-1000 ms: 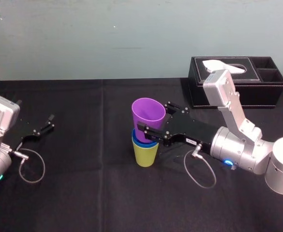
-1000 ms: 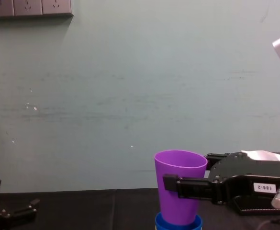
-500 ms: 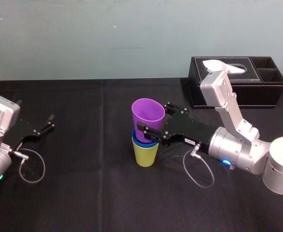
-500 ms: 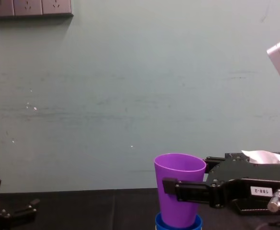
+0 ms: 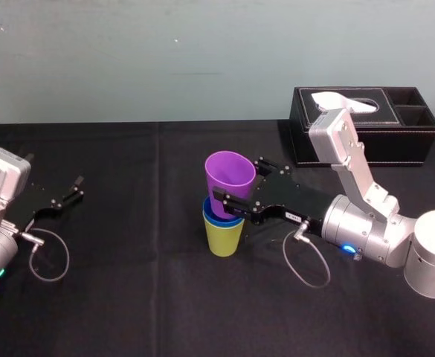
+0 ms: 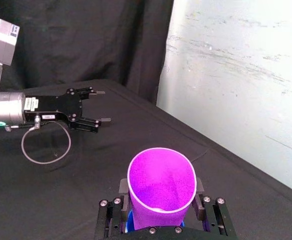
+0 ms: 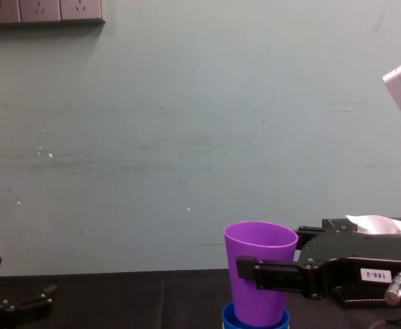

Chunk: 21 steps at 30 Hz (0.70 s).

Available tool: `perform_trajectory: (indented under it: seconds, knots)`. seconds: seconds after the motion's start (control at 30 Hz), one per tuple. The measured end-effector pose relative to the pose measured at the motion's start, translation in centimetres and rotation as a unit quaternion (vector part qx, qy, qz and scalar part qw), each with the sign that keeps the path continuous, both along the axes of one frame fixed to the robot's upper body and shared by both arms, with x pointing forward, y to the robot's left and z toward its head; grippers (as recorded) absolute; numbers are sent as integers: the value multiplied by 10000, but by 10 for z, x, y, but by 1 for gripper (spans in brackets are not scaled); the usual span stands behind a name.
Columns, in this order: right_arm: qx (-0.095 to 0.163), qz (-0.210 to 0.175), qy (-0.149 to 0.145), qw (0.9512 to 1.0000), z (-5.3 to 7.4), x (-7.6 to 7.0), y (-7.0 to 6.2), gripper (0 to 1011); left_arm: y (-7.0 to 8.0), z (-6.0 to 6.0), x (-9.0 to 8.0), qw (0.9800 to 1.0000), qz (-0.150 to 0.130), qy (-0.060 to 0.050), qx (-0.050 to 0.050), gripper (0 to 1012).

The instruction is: Stack the three plastic cups sequentially using one hand.

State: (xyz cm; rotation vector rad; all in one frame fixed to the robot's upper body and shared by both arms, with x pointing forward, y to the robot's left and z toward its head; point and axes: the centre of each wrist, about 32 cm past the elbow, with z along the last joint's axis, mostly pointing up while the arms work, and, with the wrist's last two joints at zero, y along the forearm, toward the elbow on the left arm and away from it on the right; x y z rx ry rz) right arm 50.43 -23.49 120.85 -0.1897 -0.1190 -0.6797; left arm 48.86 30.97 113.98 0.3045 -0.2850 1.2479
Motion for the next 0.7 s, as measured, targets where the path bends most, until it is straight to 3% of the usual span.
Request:
perform_trajectory:
  seconds: [0.7]
  knots:
    - [-37,30,76,10000,-7,1,0,731,0,0,0,10000,0,-1,0,1010]
